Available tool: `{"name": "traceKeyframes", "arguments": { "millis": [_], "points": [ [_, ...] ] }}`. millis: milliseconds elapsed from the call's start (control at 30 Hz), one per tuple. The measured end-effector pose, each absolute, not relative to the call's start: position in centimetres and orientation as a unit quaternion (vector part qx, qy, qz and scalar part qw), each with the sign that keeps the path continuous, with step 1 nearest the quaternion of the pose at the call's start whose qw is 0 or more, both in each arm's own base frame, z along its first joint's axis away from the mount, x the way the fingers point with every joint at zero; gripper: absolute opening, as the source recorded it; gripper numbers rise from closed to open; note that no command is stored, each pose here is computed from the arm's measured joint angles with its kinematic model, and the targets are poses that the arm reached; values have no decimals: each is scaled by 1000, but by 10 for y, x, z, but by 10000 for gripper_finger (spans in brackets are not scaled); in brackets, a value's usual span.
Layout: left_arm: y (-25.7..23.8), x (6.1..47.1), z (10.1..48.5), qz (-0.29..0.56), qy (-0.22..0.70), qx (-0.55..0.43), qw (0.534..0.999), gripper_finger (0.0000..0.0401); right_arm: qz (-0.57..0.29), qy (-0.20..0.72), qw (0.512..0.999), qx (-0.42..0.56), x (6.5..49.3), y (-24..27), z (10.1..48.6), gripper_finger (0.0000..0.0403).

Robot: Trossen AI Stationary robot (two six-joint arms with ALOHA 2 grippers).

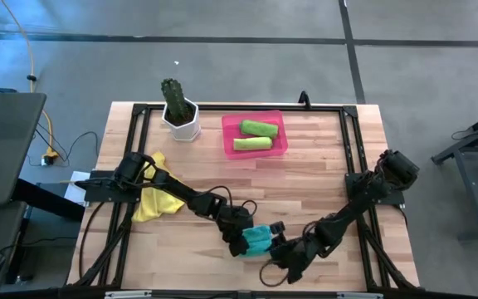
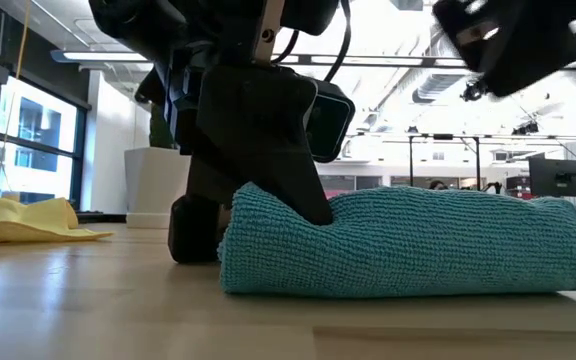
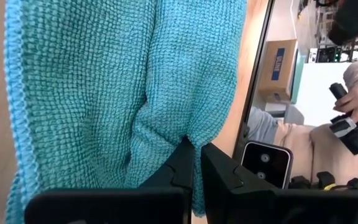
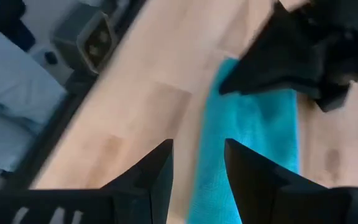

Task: Roll microfiber towels into tight, uniform cylinder then place into a basket
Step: Roll the blue microfiber cloth

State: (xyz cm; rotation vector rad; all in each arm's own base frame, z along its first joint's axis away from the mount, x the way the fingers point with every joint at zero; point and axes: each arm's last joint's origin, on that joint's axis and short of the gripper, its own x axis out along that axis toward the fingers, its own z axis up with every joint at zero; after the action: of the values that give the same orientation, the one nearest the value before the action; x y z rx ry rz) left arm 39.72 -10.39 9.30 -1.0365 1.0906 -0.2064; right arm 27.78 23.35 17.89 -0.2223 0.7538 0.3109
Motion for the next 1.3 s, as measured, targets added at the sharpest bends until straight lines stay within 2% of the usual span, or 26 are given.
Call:
{"name": "traceKeyframes", "arguments": {
  "millis": [167,433,533,800,1100,1300],
  "points": [
    [-104,397,93,-93,494,-474,723,4,188,341,911,-137,270,250,179,138],
    [-104,397,93,-96,494,-475,722,5,148,368,910,-122,274,257,145,195],
    [-104,397,93,-97,494,-475,722,5,152,366,909,-127,270,261,143,204],
    [-104,397,93,-98,494,-475,722,5,79,357,908,-205,259,263,136,189],
    [-104,397,93,-101,494,-470,724,5,58,383,896,-217,269,256,110,174],
    [-104,397,93,-101,494,-469,725,5,28,373,896,-238,270,253,108,172]
  ]
}}
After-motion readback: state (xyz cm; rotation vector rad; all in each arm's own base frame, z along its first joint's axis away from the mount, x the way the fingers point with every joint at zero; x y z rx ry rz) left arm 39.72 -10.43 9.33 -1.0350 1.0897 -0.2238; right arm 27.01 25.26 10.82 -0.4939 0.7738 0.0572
